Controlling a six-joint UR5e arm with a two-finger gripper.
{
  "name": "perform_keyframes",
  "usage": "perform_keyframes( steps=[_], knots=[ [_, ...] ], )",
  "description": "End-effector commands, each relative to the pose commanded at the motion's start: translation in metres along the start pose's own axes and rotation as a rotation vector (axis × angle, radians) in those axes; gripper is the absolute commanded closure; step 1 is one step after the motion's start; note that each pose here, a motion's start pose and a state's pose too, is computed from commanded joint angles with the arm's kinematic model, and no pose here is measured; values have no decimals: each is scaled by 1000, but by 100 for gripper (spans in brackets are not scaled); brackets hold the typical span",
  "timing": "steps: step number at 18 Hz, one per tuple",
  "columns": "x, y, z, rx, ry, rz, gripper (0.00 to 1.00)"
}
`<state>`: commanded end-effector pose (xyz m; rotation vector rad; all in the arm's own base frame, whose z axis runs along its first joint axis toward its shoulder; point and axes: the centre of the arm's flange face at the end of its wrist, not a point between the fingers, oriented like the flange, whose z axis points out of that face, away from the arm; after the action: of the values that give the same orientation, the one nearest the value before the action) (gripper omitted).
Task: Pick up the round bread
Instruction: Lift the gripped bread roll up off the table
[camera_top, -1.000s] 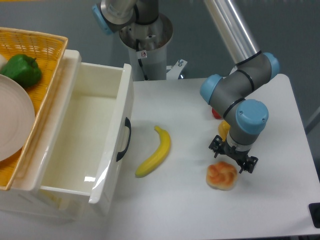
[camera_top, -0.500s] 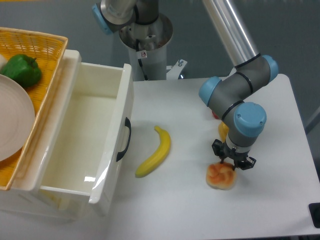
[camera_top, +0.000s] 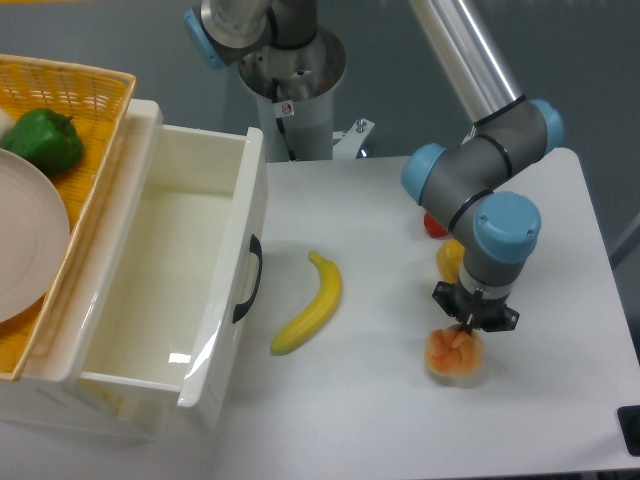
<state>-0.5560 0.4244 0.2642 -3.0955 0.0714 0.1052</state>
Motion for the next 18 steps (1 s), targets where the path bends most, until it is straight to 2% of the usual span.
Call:
perform_keyframes(
  steps=[2,4,8,14,18],
  knots=[
    [-7,0,-17,2,-9,49,100],
    [-17,4,-40,10,-37,44,100],
    [-35,24,-77,-25,52,6,100],
    [-73,28,-128,8,-27,15,100],
    [-82,25,-143,-7,-8,24,100]
  ],
)
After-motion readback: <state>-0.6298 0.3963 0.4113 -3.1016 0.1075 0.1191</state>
